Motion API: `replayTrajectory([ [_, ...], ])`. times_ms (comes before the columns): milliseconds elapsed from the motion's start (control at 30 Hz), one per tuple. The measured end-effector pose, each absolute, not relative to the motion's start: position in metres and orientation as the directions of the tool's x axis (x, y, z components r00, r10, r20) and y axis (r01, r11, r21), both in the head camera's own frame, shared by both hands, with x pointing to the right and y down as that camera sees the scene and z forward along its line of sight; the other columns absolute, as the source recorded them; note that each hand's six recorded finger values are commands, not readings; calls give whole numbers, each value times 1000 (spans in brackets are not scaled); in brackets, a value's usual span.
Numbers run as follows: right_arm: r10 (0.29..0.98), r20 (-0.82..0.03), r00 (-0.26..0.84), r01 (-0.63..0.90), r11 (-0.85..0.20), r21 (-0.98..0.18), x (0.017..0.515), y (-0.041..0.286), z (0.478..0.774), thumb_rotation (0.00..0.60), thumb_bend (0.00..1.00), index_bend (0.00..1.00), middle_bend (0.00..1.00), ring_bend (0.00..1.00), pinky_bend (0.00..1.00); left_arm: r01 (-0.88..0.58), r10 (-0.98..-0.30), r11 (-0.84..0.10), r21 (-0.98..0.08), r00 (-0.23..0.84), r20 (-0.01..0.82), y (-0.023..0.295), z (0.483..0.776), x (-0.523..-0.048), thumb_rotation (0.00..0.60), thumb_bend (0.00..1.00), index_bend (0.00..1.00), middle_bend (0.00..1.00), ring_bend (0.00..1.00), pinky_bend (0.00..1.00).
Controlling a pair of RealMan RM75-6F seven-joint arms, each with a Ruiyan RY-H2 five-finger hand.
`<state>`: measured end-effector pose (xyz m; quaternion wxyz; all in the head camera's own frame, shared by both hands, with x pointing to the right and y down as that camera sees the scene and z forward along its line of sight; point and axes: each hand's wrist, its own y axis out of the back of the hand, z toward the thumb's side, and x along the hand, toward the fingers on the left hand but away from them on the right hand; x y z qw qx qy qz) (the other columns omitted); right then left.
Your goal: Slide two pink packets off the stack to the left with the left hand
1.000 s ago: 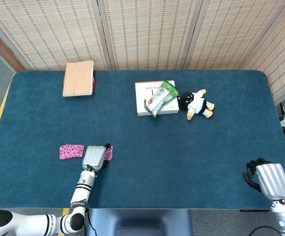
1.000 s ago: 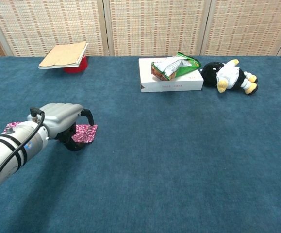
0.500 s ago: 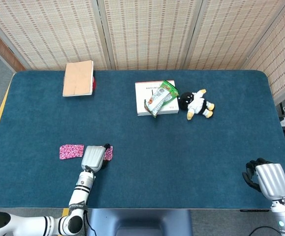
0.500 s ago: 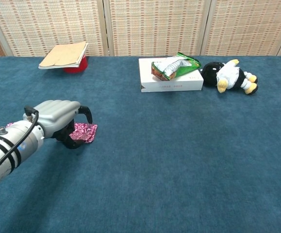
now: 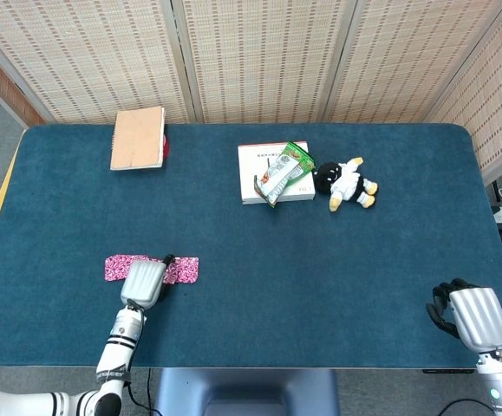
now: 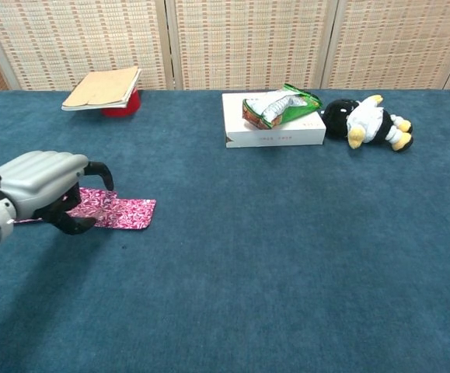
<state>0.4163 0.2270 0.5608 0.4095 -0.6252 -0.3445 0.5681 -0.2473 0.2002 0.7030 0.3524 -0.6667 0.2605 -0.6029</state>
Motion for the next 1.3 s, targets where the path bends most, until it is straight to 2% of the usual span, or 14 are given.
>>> replayTrajectory([
  [167, 894, -432, 117, -33, -431, -902, 416, 227, 561, 600, 282, 779, 675, 544, 745, 111, -774, -614, -781, 107, 624, 212, 690, -280, 600, 366, 464, 1000, 1000, 1000],
  [300, 894, -431, 120, -32, -430, -902, 416, 228, 561, 600, 282, 779, 675, 544, 745, 132, -753, -645, -753, 60, 655, 234, 683, -314, 600, 365, 464, 1000, 1000, 1000],
  [600, 893, -434, 116, -38, -433, -901, 415, 228, 563, 600, 282, 778, 675, 544, 745, 121, -718, -692, -711, -11, 696, 256, 690, -354, 600, 364, 460, 1000, 1000, 1000],
  [800, 891, -439, 115, -40, -437, -899, 415, 228, 564, 600, 282, 778, 675, 544, 745, 136, -715, -695, -706, -18, 699, 261, 694, -358, 600, 362, 401, 1000, 1000, 1000],
  [1067, 892, -436, 117, -38, -434, -900, 415, 228, 563, 600, 282, 779, 675, 544, 745, 132, -716, -694, -708, -20, 698, 261, 693, -355, 600, 344, 254, 1000, 1000, 1000],
  [1300, 893, -436, 117, -38, -434, -900, 415, 228, 563, 600, 282, 778, 675, 544, 745, 140, -706, -704, -696, -31, 708, 264, 694, -357, 600, 343, 206, 1000, 1000, 1000],
])
